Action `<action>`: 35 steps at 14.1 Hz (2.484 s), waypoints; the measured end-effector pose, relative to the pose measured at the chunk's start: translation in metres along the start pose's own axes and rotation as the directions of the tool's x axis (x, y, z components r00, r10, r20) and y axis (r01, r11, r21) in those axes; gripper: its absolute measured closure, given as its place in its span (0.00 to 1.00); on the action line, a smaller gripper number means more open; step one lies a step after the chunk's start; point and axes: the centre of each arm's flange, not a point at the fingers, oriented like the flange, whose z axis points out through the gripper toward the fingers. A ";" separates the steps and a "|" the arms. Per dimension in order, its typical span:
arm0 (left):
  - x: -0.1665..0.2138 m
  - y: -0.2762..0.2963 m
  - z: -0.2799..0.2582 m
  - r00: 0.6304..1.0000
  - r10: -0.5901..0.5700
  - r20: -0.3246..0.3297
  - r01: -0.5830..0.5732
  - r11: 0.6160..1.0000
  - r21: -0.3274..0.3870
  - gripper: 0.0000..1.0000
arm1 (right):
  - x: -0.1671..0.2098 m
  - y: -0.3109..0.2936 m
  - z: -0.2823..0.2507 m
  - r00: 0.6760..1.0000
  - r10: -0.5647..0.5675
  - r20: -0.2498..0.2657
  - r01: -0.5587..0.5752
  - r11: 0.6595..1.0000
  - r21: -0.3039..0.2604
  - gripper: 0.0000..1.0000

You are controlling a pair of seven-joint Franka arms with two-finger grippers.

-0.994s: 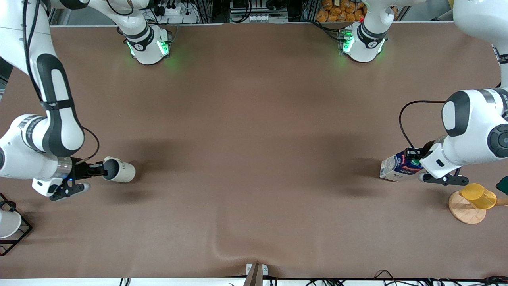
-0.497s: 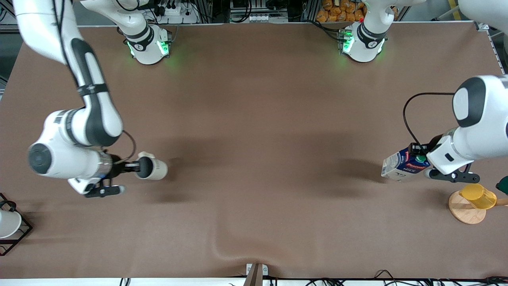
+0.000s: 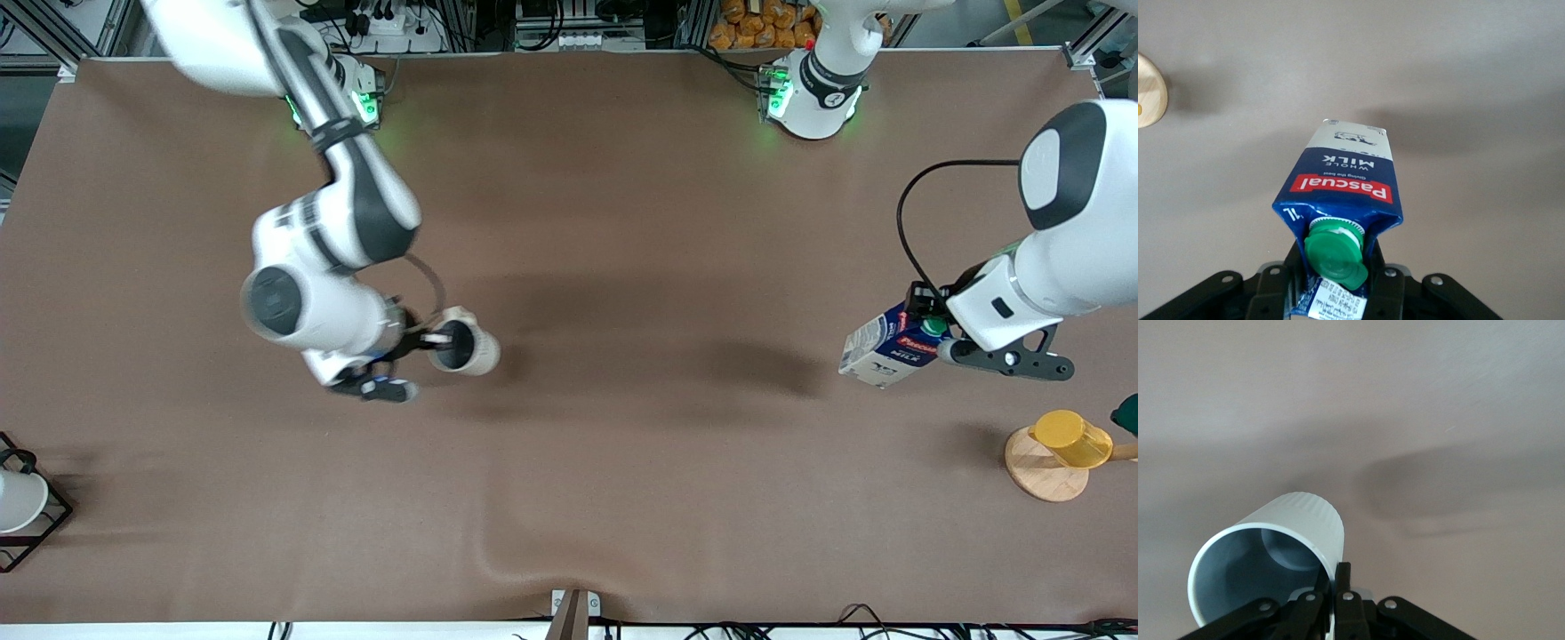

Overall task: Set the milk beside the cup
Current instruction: 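Carry the cup with the right gripper toward the table's middle while lifting the milk, then set the cup down with the right gripper while the left gripper carries milk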

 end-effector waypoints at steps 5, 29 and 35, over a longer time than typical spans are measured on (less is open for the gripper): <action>-0.003 0.048 -0.011 1.000 -0.021 0.005 0.021 1.000 -0.006 0.61 | -0.042 -0.086 0.044 0.988 0.151 -0.027 -0.151 0.988 0.009 0.96; -0.006 0.224 0.028 0.984 -0.158 0.083 0.158 0.987 0.005 0.61 | -0.042 -0.125 0.090 0.981 0.187 -0.049 -0.190 0.980 -0.053 0.00; 0.004 0.298 0.065 0.995 -0.066 0.076 0.067 0.998 -0.012 0.61 | 0.013 -0.061 -0.031 0.981 0.192 -0.020 -0.193 0.980 -0.050 0.00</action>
